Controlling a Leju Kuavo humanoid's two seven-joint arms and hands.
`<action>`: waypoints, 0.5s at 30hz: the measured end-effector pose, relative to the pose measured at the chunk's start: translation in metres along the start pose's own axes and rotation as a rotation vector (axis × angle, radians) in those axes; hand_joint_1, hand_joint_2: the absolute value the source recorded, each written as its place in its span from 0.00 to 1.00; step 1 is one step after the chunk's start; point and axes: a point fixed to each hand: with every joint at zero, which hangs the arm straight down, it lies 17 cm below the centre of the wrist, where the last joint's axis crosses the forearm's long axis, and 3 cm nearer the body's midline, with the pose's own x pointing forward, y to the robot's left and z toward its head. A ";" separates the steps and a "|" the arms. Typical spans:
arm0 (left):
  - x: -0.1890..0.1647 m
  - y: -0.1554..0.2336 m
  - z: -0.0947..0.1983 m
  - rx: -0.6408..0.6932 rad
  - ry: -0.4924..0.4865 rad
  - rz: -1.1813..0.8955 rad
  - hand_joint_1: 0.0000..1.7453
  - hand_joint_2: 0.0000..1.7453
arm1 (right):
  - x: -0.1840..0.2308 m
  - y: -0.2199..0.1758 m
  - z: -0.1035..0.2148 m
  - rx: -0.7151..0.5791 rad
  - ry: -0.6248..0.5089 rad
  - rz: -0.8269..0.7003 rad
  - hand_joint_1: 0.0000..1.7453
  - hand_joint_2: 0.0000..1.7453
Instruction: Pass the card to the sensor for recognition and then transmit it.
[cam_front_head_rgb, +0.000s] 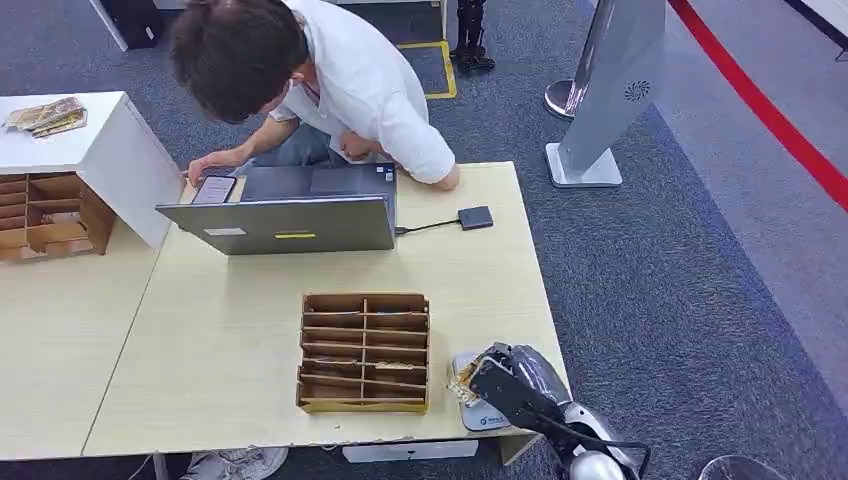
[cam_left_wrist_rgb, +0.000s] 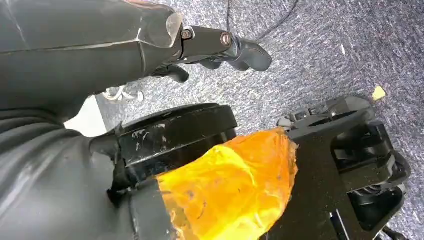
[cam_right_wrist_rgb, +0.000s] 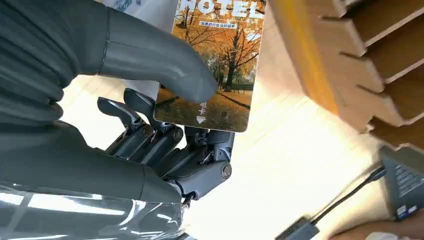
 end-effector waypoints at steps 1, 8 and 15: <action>0.000 0.000 0.000 -0.001 0.001 0.000 0.00 0.00 | -0.001 -0.001 0.000 -0.003 0.003 0.009 1.00 1.00; 0.000 -0.002 0.001 -0.007 -0.002 -0.014 0.00 0.00 | -0.004 -0.004 -0.001 -0.020 0.020 0.054 1.00 1.00; -0.002 -0.003 0.001 -0.010 0.001 -0.015 0.00 0.00 | -0.004 -0.004 -0.002 -0.024 0.022 0.058 1.00 1.00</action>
